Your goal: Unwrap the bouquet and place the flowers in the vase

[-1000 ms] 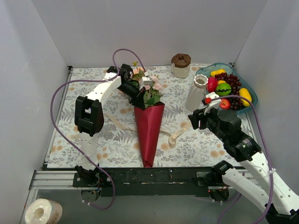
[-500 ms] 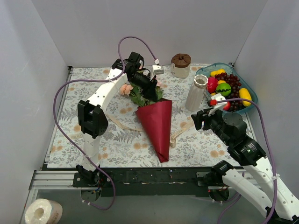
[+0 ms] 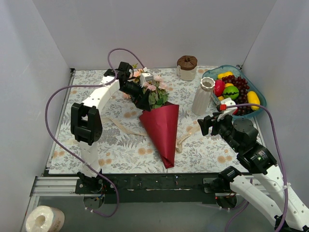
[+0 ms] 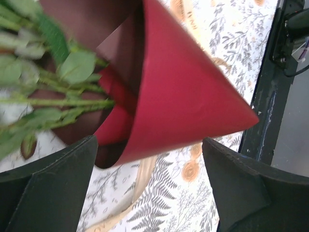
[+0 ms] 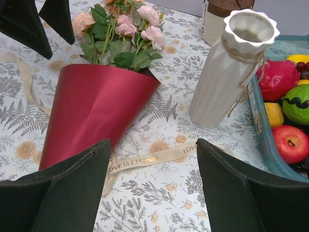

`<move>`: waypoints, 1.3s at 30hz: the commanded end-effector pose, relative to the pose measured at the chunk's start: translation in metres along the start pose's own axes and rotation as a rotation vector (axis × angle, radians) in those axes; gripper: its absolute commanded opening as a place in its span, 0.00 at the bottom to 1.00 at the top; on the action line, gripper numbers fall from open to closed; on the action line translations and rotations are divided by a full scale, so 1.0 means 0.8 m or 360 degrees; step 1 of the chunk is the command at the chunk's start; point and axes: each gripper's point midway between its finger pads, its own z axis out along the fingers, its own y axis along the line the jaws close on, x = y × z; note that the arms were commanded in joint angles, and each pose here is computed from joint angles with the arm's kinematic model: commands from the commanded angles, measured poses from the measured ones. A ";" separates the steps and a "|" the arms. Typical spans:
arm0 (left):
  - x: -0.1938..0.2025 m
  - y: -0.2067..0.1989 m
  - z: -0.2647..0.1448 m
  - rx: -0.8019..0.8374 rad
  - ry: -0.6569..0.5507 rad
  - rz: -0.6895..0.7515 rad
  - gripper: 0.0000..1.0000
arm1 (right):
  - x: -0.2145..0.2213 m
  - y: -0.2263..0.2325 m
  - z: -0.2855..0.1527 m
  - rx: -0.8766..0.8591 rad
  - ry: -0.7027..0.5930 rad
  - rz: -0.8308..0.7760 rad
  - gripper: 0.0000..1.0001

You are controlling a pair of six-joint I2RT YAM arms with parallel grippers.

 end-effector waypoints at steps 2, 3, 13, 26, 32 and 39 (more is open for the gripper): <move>0.038 0.034 -0.033 0.0112 -0.0086 -0.0113 0.93 | -0.014 0.005 -0.004 -0.0040 -0.0054 0.0000 0.80; 0.043 0.034 -0.031 0.0132 -0.0082 -0.0127 0.93 | -0.013 0.006 -0.004 -0.0047 -0.0051 0.0001 0.80; 0.064 0.023 -0.009 0.0246 -0.0178 -0.0086 0.91 | -0.013 0.014 0.002 -0.0099 -0.0052 0.0018 0.79; 0.083 0.021 0.012 0.0328 -0.0138 -0.0118 0.71 | -0.012 0.021 0.007 -0.0140 -0.0043 0.0024 0.75; 0.085 0.016 0.017 0.0374 -0.0066 -0.0087 0.35 | -0.011 0.021 0.012 -0.0132 -0.0033 0.0038 0.73; 0.073 0.008 0.012 0.0387 -0.0058 -0.0029 0.03 | -0.013 0.022 0.013 -0.0135 -0.0035 0.0045 0.71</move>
